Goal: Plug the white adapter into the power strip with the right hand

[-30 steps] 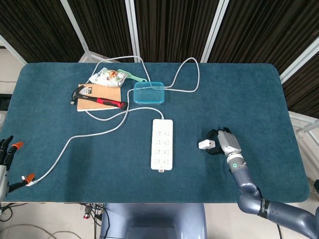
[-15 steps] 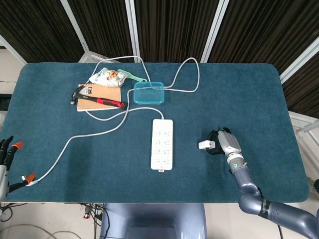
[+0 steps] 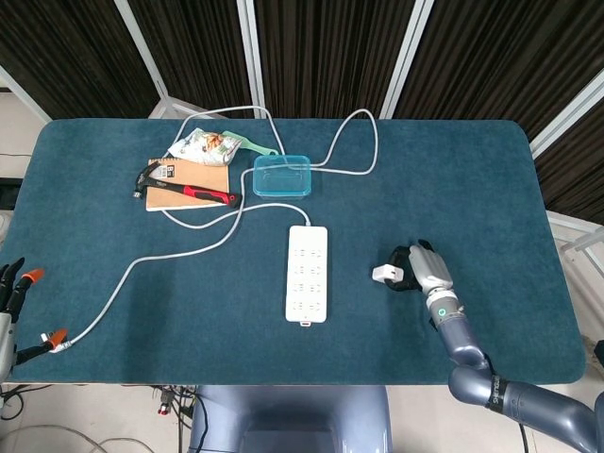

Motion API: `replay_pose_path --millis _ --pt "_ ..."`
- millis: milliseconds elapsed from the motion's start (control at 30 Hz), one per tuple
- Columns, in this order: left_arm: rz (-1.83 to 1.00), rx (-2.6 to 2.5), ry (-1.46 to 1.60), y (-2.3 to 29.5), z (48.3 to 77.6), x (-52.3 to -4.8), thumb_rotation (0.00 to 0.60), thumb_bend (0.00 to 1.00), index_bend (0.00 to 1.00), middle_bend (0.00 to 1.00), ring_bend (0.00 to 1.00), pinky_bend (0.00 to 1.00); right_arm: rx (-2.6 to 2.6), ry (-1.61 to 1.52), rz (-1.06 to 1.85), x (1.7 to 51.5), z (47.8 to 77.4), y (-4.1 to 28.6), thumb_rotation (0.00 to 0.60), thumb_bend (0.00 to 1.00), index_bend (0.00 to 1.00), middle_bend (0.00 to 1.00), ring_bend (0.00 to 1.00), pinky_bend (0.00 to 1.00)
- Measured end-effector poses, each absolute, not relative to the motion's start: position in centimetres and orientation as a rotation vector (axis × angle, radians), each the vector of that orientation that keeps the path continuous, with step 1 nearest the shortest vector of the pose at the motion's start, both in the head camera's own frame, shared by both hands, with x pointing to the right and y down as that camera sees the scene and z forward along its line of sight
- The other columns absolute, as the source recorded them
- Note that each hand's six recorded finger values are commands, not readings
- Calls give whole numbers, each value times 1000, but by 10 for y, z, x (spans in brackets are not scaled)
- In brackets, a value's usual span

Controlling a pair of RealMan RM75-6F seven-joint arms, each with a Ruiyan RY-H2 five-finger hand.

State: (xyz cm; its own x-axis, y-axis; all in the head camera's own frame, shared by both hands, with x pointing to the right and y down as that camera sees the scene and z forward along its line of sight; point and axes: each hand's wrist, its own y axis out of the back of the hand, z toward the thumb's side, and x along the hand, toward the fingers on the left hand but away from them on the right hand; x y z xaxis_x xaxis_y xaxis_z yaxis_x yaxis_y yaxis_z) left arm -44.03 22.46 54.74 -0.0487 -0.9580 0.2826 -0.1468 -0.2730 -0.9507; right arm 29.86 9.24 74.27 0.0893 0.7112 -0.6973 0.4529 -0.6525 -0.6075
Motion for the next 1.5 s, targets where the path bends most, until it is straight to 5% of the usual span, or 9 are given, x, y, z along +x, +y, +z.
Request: replay_pose_path --millis 733,1500 --pt "-1401 -1487 1235 225 547 -441 600 65 173 0 0 0 -2138 -650 1366 237 658 55 600 493 626 545 313 37" --pt "-1423 -1481 1242 221 551 -445 600 65 172 0 0 0 -2093 -778 1510 167 664 50 600 511 629 545 313 37"
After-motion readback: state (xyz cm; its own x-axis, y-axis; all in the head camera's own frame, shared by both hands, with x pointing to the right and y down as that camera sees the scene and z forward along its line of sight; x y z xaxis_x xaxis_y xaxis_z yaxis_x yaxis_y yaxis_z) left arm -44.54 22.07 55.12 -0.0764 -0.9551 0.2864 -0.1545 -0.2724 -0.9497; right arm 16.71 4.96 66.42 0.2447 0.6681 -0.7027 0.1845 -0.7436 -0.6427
